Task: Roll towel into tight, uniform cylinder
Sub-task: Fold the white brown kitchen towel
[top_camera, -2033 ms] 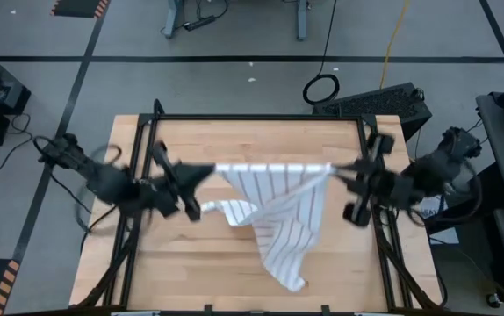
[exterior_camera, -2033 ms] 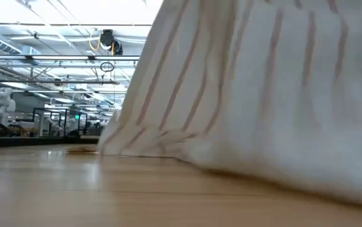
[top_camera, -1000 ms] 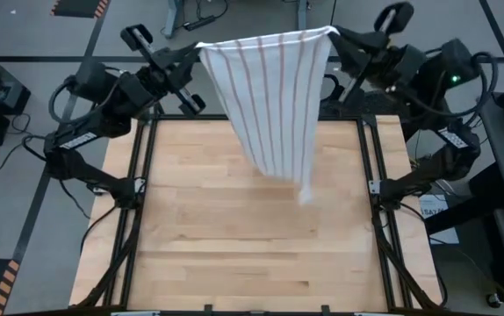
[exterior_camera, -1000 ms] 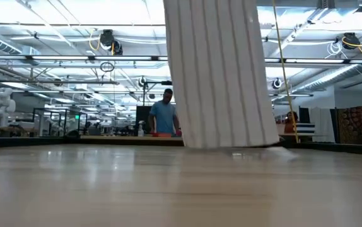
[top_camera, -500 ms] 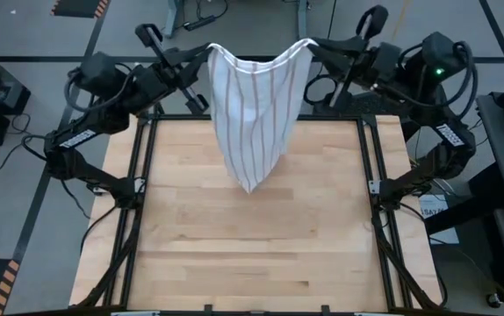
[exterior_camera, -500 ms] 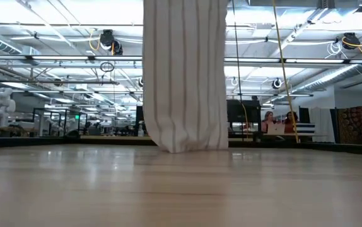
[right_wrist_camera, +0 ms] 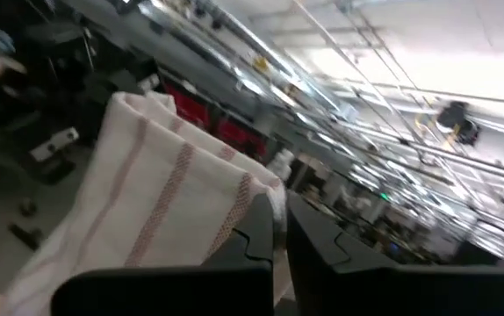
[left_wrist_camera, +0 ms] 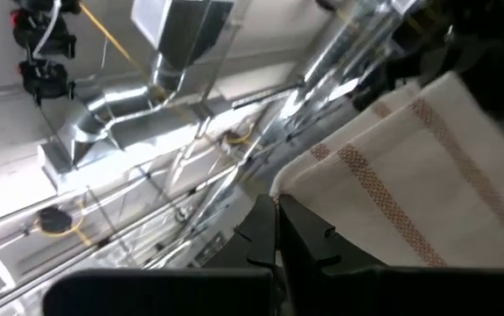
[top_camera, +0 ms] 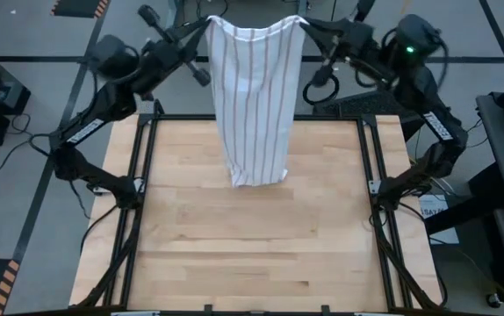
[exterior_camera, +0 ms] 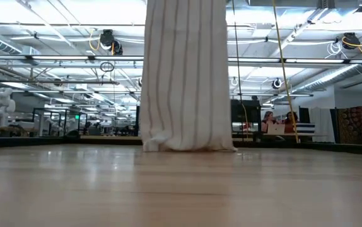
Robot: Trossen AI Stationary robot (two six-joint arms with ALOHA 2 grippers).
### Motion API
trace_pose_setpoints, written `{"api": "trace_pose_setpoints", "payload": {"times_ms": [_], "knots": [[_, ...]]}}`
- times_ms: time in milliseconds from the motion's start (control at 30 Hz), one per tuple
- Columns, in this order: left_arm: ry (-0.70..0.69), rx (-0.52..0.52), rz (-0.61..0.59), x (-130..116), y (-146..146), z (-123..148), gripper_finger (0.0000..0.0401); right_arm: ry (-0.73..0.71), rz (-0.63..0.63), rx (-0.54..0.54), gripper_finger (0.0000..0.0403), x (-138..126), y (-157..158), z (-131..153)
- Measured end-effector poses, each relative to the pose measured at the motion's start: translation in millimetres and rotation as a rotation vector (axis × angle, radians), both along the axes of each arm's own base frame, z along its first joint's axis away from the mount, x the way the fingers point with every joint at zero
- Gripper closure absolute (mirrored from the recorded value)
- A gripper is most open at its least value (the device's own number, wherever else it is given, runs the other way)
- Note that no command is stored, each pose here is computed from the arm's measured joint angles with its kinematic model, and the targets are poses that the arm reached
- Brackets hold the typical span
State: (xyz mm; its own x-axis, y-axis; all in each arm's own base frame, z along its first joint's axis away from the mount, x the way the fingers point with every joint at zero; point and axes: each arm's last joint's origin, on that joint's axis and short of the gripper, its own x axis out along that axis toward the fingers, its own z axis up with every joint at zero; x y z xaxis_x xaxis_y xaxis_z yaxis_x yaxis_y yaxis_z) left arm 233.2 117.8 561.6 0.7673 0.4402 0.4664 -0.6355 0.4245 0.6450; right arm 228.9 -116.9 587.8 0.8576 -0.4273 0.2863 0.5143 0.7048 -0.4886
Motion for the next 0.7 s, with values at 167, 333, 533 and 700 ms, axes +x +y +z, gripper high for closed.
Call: {"api": "trace_pose_setpoints", "payload": {"times_ms": [167,333,533,700], "knots": [[0.011,0.036,0.058,6,43,-11,0.0397,0.002,-0.09,-0.046,0.0399,5,-43,-7],[-0.108,0.095,0.081,6,74,-12,0.0397,-0.115,-0.105,-0.071,0.0399,-2,-84,-7],[-0.204,0.097,-0.044,-6,79,0,0.0397,-0.209,0.068,-0.044,0.0399,-13,-92,0],[-0.228,0.096,-0.179,-15,69,18,0.0397,-0.261,0.17,-0.057,0.0399,-19,-84,9]]}}
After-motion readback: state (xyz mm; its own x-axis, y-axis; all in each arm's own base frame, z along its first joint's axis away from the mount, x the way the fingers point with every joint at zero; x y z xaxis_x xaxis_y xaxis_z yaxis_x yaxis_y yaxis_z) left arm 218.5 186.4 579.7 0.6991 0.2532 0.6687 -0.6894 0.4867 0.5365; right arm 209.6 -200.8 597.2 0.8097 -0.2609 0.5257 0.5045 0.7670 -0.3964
